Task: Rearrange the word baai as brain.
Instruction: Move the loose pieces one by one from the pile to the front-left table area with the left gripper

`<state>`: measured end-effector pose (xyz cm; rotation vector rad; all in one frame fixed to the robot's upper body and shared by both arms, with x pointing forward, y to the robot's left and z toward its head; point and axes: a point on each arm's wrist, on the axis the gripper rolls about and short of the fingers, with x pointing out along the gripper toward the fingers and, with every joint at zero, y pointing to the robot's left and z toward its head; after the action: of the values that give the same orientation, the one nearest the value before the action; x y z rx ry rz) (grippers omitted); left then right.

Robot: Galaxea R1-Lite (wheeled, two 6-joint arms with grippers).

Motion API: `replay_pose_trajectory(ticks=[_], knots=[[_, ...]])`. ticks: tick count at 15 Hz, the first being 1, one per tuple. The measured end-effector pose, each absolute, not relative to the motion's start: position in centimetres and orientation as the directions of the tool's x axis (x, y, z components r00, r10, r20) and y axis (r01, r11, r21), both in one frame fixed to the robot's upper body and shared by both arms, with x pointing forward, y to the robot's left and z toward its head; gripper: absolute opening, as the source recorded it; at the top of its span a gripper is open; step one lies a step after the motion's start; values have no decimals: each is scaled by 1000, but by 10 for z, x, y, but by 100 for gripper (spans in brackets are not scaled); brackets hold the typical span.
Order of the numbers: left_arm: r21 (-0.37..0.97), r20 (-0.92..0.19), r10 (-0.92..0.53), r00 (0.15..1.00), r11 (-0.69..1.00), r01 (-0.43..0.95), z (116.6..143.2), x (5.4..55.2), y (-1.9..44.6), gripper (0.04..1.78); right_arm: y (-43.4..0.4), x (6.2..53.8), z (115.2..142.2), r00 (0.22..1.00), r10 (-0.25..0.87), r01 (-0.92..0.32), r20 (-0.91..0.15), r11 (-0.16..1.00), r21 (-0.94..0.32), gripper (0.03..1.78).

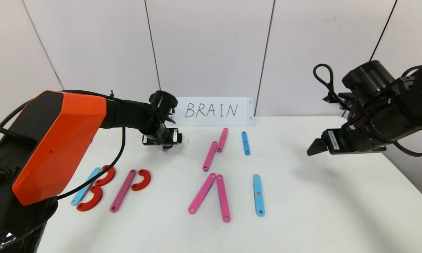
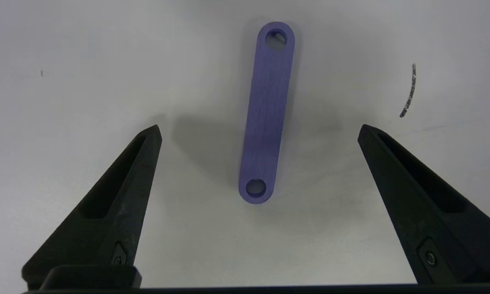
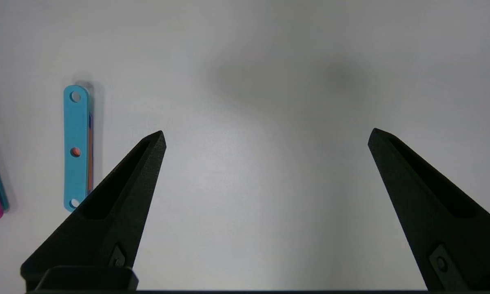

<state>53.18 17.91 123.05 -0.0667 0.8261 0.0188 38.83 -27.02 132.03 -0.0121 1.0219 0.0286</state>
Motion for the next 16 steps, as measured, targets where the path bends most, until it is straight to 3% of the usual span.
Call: replay_pose_trajectory(ticks=[4, 16], knots=[[-64, -732, 24, 681, 993, -103, 1228, 532, 164, 169, -269, 388, 1319, 518, 18, -33, -855, 999, 1, 174], [-50, -732, 33, 680, 994, -101, 1219, 536, 161, 169, -268, 388, 1318, 517, 10, -33, -856, 999, -8, 174]])
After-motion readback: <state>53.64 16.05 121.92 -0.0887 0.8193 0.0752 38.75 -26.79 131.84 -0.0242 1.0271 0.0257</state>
